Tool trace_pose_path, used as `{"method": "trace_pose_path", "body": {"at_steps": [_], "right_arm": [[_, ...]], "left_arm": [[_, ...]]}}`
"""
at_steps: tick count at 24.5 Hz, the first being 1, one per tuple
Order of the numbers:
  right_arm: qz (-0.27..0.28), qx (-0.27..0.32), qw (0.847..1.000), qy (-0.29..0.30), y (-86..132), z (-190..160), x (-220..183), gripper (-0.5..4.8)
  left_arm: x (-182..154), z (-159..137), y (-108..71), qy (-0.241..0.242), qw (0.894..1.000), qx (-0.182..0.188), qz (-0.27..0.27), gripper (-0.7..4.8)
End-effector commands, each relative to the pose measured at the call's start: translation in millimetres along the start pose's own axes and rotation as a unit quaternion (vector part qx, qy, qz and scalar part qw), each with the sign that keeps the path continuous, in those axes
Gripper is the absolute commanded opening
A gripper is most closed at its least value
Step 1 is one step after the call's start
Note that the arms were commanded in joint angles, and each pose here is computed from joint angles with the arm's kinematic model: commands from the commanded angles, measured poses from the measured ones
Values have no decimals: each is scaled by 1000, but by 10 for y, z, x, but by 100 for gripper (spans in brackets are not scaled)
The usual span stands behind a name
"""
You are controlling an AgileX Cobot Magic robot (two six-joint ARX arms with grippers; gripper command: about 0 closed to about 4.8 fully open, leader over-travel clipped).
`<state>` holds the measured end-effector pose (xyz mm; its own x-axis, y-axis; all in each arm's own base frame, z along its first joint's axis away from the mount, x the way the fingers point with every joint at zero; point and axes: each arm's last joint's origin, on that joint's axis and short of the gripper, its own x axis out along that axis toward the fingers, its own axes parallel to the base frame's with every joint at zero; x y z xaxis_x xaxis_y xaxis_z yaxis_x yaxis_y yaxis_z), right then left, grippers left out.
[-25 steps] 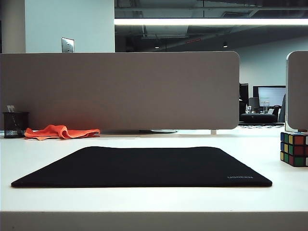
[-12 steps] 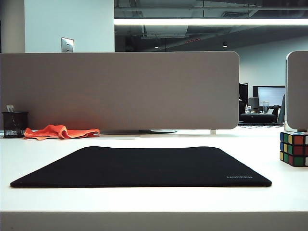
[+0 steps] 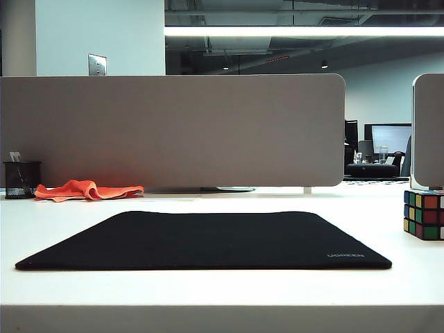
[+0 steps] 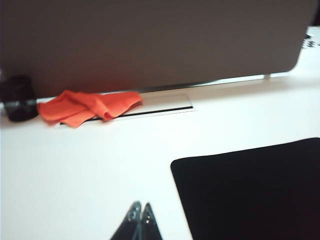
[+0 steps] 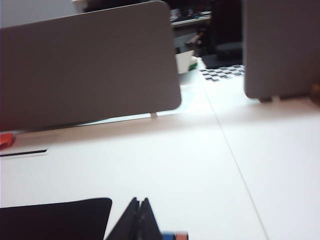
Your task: Pick up the cube on the right side of the mouse pad, then place it in the center of the mouse pad.
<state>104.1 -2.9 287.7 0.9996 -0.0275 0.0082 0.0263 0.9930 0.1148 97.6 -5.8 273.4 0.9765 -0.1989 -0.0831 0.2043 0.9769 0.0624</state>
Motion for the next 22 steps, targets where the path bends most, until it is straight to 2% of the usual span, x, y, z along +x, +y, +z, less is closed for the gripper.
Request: {"method": "trace_pose_path", "body": {"at_steps": [1,4,5,7,10,12,13,14,15,16,18,19,20,22], "right_arm": [[34,-17,999,-25,59,347,60,-5],[65,8,998,-19,99,533,148,-5],[65,8,998,-5,105,569,183,-5],[64,6,998,30,118,601,279,-5],[47,-50,994,87,154,629,460,4],[40,-80,987,135,208,634,609,82],[40,-84,981,169,248,634,699,218],[43,-85,978,185,265,626,748,324],[46,-83,973,208,289,604,831,479],[47,-80,972,215,301,592,863,479],[49,-61,970,231,339,556,931,479],[47,-56,968,242,341,517,977,479],[46,-56,966,248,340,497,997,479],[29,-45,958,281,335,394,1081,479]], "left_arm": [[77,197,-5,-13,998,11,-62,-6],[113,265,-24,-35,994,14,-105,3],[126,260,-24,-32,993,12,-110,42],[157,238,-20,-20,994,9,-111,83],[215,211,-11,-5,994,4,-113,85],[264,188,-5,8,993,0,-117,85],[312,164,1,20,992,-6,-121,85],[332,154,1,26,992,-15,-126,86],[370,133,-3,37,988,-34,-144,95],[383,126,-4,41,987,-41,-150,104],[402,115,-8,47,984,-56,-163,192],[401,115,-13,47,982,-58,-173,290],[401,116,-14,47,982,-59,-175,312],[401,116,-14,47,982,-59,-175,315]]}}
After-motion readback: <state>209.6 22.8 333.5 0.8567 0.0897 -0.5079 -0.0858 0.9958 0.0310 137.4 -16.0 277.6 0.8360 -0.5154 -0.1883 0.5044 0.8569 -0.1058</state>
